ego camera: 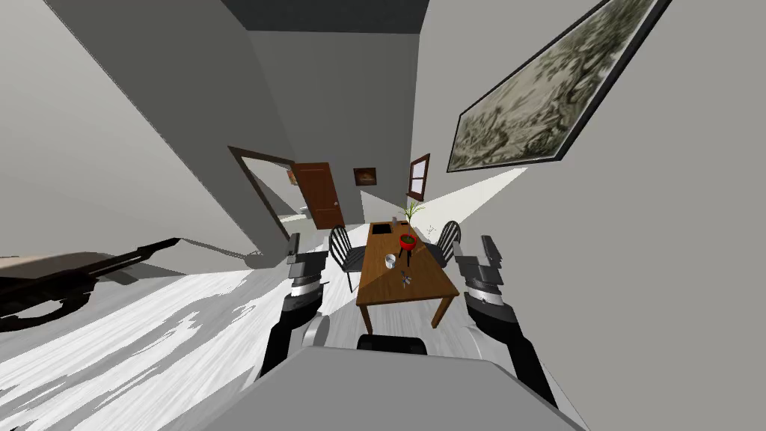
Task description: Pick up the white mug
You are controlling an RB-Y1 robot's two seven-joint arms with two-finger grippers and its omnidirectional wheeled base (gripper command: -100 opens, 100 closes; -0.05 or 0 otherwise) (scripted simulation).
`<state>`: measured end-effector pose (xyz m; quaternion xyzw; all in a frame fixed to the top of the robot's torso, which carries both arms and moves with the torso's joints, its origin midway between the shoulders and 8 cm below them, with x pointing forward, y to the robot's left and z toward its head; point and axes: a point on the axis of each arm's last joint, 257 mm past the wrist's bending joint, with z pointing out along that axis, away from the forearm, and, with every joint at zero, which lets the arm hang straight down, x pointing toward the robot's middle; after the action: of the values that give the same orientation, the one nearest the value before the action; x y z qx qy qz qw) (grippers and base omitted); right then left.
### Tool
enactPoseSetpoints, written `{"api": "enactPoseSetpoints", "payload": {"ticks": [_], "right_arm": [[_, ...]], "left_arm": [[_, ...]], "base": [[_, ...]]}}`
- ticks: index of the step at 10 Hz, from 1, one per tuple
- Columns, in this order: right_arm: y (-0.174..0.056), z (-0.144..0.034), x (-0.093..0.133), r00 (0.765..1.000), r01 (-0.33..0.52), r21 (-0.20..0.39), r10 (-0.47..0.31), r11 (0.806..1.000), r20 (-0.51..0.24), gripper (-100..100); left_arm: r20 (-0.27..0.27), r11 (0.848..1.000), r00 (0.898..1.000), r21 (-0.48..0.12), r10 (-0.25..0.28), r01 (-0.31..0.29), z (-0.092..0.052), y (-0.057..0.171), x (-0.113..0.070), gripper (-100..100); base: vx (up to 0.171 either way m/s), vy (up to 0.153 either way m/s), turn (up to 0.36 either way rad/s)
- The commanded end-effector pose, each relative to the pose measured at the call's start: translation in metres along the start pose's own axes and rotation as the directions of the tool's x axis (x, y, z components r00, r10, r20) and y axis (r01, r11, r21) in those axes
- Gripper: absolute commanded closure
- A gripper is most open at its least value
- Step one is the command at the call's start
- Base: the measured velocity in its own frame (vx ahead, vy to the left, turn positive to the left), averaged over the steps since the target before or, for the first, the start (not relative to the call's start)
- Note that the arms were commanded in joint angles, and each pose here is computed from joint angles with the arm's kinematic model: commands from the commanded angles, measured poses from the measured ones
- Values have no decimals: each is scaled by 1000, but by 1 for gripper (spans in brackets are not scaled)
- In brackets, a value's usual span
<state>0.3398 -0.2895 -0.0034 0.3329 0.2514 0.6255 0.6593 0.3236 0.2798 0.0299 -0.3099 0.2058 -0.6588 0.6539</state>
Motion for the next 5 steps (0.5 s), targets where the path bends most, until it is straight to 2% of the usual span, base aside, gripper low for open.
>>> {"api": "enactPoseSetpoints", "payload": {"ticks": [1, 3, 5], "right_arm": [[-12, -5, 3, 995, 90, 25, -88, 996, -54, -100], [-25, -12, 4, 979, 182, 45, -177, 982, -104, -100], [-43, -20, 3, 944, 298, 65, -284, 952, -165, -100]], "left_arm": [[0, 1000, 1000, 0, 0, 0, 0, 0, 0, 0], [0, 1000, 1000, 0, 0, 0, 0, 0, 0, 0], [0, 1000, 1000, 0, 0, 0, 0, 0, 0, 0]], "base": [[-14, 37, 241], [-27, 55, 238], [-22, 46, 260]]}}
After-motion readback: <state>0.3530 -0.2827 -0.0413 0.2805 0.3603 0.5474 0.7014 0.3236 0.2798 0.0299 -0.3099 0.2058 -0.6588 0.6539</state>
